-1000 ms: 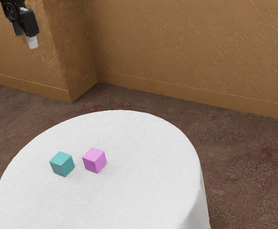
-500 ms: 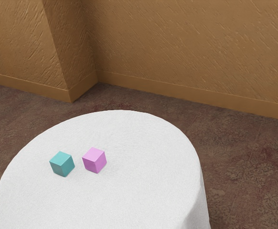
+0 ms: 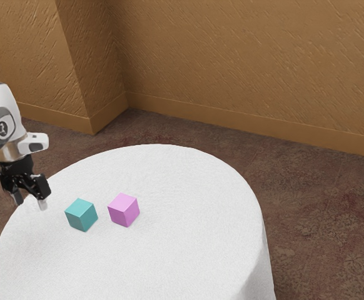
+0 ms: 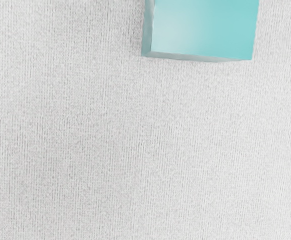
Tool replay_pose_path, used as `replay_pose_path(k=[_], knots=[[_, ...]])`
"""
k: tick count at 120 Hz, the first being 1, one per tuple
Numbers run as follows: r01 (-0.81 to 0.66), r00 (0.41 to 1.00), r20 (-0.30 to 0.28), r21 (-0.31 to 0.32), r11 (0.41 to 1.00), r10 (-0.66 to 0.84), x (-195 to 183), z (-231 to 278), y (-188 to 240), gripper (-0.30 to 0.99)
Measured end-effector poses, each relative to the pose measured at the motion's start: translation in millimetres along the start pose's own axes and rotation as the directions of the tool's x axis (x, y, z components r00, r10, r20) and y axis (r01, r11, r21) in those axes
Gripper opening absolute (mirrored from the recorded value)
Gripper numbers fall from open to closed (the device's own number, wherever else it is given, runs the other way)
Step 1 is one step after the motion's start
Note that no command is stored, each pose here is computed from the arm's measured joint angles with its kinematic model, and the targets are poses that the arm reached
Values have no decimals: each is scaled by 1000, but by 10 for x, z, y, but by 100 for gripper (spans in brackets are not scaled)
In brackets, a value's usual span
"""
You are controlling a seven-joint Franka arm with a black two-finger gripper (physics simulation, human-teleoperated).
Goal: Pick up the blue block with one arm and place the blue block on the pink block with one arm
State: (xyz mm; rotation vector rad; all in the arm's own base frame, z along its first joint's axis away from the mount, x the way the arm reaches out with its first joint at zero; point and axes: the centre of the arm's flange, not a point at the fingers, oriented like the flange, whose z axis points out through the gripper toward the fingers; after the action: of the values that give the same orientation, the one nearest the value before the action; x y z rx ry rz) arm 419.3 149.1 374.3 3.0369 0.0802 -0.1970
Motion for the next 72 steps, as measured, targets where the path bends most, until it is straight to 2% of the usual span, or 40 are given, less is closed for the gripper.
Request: replay_pose_path(k=[10,30,39,54,72], knots=[[3,999,-38,33,999,-2,134,35,152,69],[12,993,-117,125,992,2,228,58,135,69],[0,991,-130,125,992,17,333,250,135,68],[9,982,-186,141,990,18,417,281,178,67],[28,975,-223,133,991,2,475,425,211,66]])
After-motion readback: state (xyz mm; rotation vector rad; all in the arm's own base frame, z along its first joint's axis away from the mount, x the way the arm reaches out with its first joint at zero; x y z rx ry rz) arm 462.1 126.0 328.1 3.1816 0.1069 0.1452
